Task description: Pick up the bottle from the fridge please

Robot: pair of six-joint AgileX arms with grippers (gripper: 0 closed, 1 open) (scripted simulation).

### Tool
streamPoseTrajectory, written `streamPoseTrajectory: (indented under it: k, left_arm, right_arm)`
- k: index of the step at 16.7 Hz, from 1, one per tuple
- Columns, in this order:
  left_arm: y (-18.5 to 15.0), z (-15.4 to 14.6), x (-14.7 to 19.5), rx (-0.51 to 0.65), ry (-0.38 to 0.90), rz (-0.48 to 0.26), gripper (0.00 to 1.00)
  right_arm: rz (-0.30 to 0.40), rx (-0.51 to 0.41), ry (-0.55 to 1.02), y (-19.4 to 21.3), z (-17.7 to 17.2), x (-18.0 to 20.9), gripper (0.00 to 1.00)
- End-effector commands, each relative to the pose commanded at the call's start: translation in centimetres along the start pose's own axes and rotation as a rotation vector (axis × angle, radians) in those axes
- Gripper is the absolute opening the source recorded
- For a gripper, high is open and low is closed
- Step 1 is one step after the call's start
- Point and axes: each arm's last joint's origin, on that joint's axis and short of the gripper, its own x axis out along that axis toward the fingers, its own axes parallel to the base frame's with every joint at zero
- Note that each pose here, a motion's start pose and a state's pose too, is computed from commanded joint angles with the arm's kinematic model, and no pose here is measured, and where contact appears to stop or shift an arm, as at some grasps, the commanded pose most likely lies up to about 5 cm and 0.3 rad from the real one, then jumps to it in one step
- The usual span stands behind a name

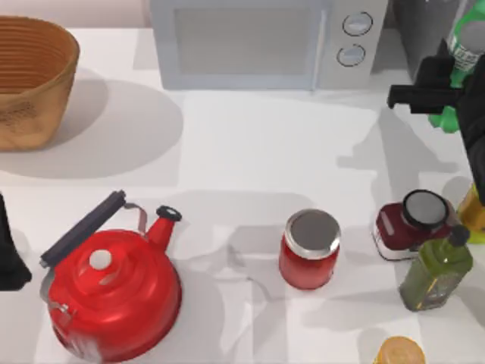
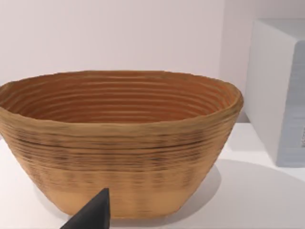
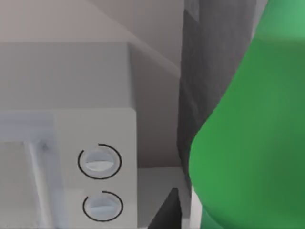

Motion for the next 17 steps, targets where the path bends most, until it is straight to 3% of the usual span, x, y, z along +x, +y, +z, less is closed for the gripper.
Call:
streamPoseTrajectory:
  k: [4, 9, 17]
  left_arm:
    - [0.0, 0.0, 0.0, 0.000, 0.000, 0.000, 1.00]
    - [0.0, 0.0, 0.0, 0.000, 0.000, 0.000, 1.00]
    - [0.0, 0.0, 0.0, 0.000, 0.000, 0.000, 1.00]
  right_arm:
    - [0.024, -0.048, 0.038, 8.3, -5.0, 2.1, 0.00]
    - [0.070, -0.018, -0.013, 15.9, -8.7, 1.0, 0.00]
    - [0.086, 0.004, -0.034, 17.4, -9.1, 0.3, 0.00]
